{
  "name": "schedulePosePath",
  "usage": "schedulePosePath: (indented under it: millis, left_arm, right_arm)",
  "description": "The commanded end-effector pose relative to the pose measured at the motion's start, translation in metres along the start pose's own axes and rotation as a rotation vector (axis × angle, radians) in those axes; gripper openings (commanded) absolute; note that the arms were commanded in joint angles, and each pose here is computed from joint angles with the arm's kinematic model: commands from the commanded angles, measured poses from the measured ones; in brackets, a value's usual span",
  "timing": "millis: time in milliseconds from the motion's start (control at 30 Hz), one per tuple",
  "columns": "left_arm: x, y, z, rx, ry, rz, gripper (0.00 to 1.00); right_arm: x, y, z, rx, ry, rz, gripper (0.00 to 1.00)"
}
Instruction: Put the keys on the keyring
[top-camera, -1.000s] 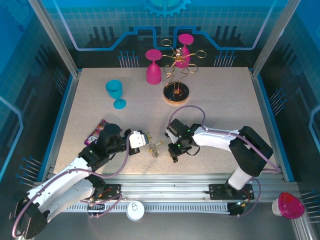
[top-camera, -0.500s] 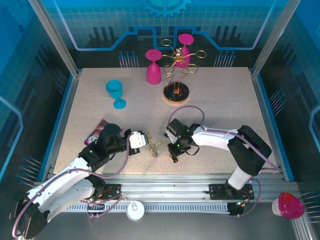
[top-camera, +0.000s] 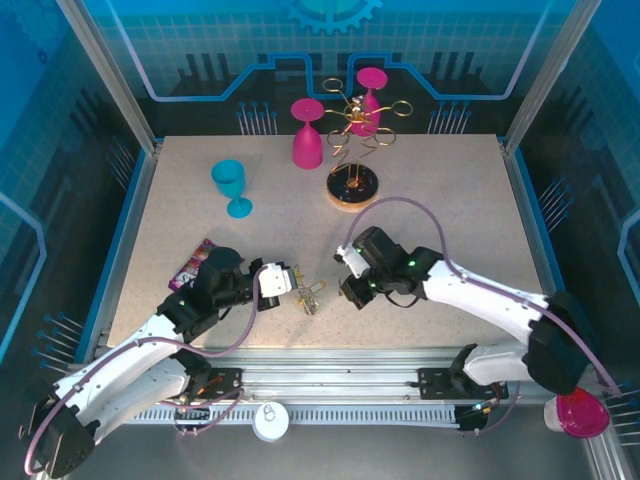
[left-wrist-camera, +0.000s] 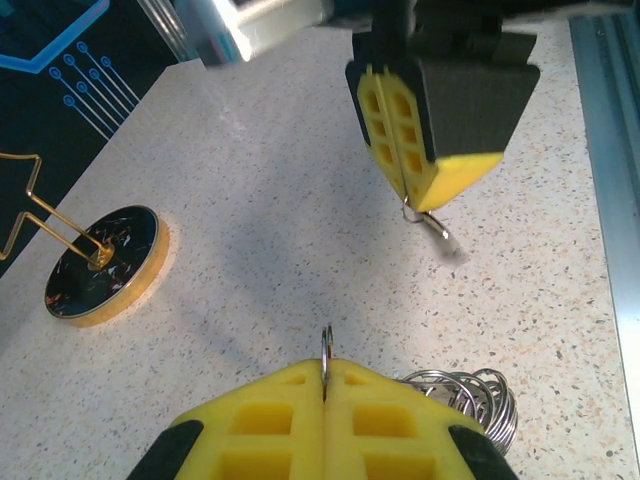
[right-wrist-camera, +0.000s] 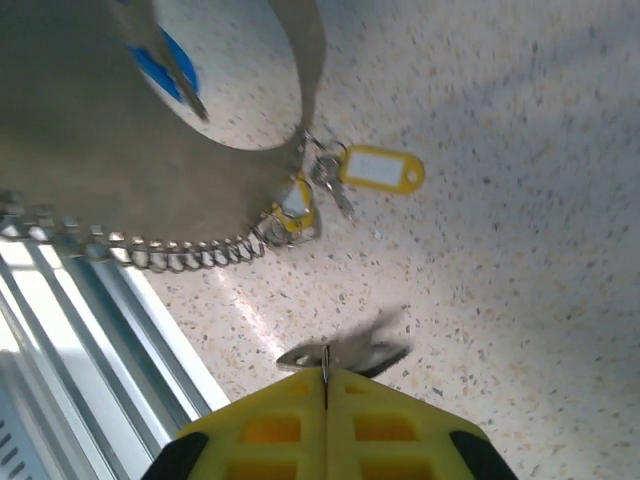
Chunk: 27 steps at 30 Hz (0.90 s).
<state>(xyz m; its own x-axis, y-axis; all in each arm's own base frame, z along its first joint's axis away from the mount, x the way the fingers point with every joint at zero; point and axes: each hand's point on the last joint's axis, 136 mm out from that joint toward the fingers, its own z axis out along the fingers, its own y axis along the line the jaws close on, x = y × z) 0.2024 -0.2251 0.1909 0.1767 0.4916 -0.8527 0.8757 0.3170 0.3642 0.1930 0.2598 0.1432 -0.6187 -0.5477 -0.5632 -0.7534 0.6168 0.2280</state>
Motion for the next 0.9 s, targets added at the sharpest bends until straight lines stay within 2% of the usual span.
schedulePosePath:
  millis: [0, 200, 367, 600, 867]
  left_arm:
    - [-0.010, -0.006, 0.001, 0.042, -0.059, -0.010, 0.00]
    - [-0.014, -0.015, 0.003, 0.100, -0.083, -0.018, 0.00]
    - [-0.015, -0.024, 0.005, 0.141, -0.092, -0.019, 0.00]
    - [-0.016, -0.028, 0.005, 0.157, -0.095, -0.003, 0.00]
    - [-0.015, -0.029, 0.004, 0.156, -0.090, 0.024, 0.00]
  right_arm:
    - [0.005, 0.015, -0.010, -0.078, 0.008, -0.147, 0.00]
    - [-0.015, 0.046, -0.028, -0.224, -0.043, -0.271, 0.00]
    - [-0.029, 0.065, -0.030, -0.302, -0.031, -0.303, 0.00]
    - [-0.037, 0.078, -0.021, -0.334, 0.015, -0.343, 0.00]
    - [-0.047, 0.081, -0.018, -0.335, 0.011, -0.365, 0.00]
